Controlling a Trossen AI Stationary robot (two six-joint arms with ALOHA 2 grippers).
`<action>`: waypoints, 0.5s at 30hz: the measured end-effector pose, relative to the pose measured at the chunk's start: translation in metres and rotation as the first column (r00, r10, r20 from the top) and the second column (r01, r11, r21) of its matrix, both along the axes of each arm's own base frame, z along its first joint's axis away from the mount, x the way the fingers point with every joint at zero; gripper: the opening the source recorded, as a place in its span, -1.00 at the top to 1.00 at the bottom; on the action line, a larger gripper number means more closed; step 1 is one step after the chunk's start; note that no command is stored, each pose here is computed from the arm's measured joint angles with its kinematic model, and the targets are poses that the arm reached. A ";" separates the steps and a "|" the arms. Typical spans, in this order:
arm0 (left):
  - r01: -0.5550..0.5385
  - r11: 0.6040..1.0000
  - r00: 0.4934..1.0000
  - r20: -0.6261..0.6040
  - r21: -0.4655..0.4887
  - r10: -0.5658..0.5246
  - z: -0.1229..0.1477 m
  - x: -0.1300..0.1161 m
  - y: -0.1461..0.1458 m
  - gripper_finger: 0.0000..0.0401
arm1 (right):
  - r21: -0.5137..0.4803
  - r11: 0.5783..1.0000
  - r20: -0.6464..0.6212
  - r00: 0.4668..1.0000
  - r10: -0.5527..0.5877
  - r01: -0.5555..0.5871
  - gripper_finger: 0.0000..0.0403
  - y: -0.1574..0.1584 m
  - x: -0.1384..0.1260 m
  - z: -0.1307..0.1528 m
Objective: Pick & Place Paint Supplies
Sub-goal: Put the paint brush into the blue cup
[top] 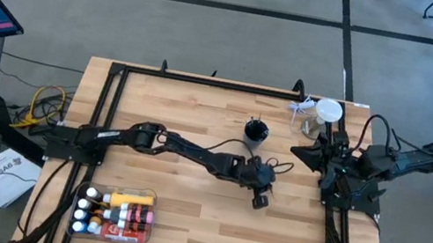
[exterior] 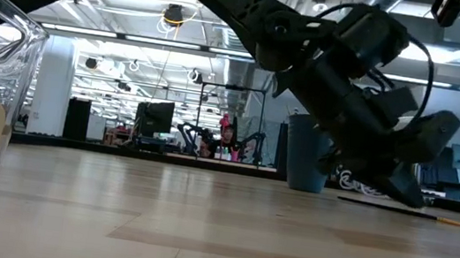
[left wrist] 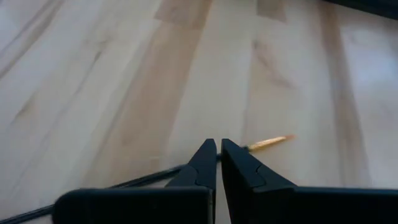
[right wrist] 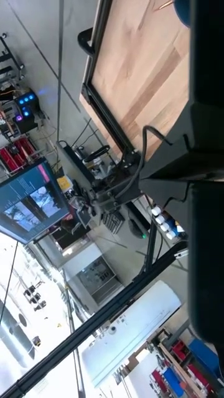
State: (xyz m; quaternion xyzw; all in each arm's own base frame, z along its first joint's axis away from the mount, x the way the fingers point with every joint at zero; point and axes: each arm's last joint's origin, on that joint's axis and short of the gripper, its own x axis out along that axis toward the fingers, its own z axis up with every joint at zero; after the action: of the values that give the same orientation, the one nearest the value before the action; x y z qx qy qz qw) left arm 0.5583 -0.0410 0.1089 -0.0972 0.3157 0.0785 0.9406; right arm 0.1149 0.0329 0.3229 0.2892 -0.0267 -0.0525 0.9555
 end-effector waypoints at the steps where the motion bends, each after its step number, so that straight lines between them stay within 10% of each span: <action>1: 0.009 1.000 1.000 0.001 0.002 -0.009 0.001 0.000 -0.003 1.00 | -0.001 1.000 -0.002 1.000 0.000 0.000 1.00 0.000 0.000 0.000; 15: 0.152 0.987 0.983 0.096 0.052 -0.157 0.035 0.003 -0.047 1.00 | -0.006 1.000 -0.016 1.000 -0.009 0.009 1.00 0.000 0.000 -0.002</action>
State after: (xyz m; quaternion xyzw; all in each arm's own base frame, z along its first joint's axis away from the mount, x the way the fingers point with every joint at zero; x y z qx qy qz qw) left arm 0.5610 -0.0884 0.1441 -0.0552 0.2732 0.0074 0.9603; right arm 0.1152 0.0328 0.3213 0.2860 -0.0208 -0.0591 0.9562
